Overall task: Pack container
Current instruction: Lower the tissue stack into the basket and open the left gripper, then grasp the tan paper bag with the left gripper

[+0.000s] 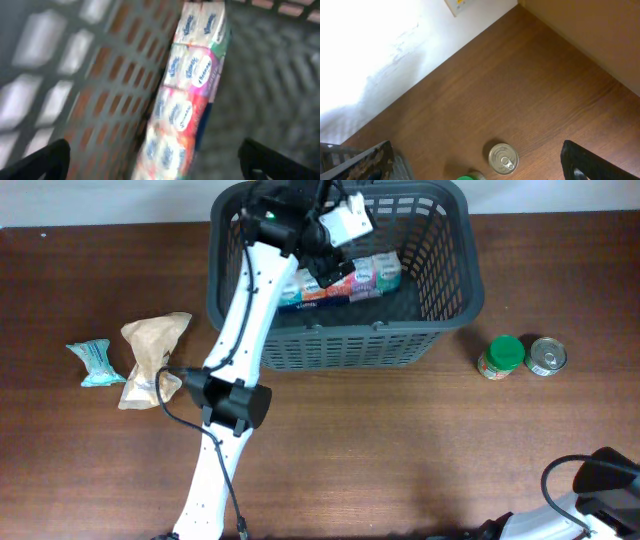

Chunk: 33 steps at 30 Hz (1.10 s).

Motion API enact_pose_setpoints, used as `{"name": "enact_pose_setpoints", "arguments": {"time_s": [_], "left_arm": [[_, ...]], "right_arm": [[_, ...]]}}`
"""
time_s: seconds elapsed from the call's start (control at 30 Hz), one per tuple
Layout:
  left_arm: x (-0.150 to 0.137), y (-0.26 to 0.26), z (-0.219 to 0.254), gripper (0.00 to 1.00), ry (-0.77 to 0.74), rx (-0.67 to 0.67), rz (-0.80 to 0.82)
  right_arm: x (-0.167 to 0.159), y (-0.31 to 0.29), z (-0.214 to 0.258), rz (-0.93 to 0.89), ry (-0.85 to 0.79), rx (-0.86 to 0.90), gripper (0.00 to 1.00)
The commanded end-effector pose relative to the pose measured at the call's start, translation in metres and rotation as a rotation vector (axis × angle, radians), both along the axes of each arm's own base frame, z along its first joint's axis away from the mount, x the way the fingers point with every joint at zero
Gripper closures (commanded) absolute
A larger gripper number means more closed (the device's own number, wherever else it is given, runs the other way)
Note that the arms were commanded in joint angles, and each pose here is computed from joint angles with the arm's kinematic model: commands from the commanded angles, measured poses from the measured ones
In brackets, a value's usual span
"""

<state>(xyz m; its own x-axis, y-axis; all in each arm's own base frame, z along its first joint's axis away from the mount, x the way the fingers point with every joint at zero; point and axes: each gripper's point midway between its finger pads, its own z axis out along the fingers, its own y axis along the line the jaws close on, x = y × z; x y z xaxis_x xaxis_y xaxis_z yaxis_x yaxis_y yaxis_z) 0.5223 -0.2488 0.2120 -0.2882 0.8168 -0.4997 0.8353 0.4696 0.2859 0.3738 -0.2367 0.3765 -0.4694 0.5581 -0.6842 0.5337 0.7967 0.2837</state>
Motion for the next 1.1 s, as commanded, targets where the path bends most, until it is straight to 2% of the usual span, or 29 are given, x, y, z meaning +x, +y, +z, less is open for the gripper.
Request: {"name": "enact_pose_setpoints", "arguments": {"time_s": [0.0, 0.17, 0.3, 0.47, 0.5, 0.6, 0.7, 0.83, 0.87, 0.9, 1.07], "left_arm": [[-0.028, 0.025, 0.091, 0.01, -0.082, -0.115, 0.161], [-0.070, 0.059, 0.144, 0.01, -0.106, -0.147, 0.260], [-0.097, 0.109, 0.187, 0.01, -0.161, -0.165, 0.365], [-0.109, 0.187, 0.224, 0.01, -0.240, -0.225, 0.580], [-0.112, 0.220, 0.231, 0.01, -0.258, -0.245, 0.680], [-0.117, 0.264, 0.228, 0.01, -0.232, -0.270, 0.818], [-0.122, 0.293, 0.203, 0.01, -0.111, -0.281, 0.883], [-0.137, 0.342, 0.141, 0.01, 0.109, -0.222, 1.036], [-0.139, 0.352, 0.123, 0.01, 0.168, -0.211, 1.068], [-0.142, 0.365, 0.083, 0.01, 0.289, -0.215, 1.108], [-0.147, 0.383, -0.026, 0.01, 0.499, -0.196, 1.166]], "right_arm": [[-0.003, 0.001, 0.004, -0.005, -0.005, -0.008, 0.01], [-0.003, 0.001, 0.004, -0.005, -0.005, -0.008, 0.01], [-0.003, 0.001, 0.004, -0.005, -0.005, -0.008, 0.01], [-0.003, 0.001, 0.004, -0.005, -0.005, -0.008, 0.01], [-0.003, 0.001, 0.004, -0.005, -0.005, -0.008, 0.01], [-0.003, 0.001, 0.004, -0.005, -0.005, -0.008, 0.01], [-0.003, 0.001, 0.004, -0.005, -0.005, -0.008, 0.01], [-0.003, 0.001, 0.004, -0.005, -0.005, -0.008, 0.01], [-0.003, 0.001, 0.004, -0.005, -0.005, -0.008, 0.01], [-0.003, 0.001, 0.004, -0.005, -0.005, -0.008, 0.01], [-0.003, 0.001, 0.004, -0.005, -0.005, -0.008, 0.01]]}}
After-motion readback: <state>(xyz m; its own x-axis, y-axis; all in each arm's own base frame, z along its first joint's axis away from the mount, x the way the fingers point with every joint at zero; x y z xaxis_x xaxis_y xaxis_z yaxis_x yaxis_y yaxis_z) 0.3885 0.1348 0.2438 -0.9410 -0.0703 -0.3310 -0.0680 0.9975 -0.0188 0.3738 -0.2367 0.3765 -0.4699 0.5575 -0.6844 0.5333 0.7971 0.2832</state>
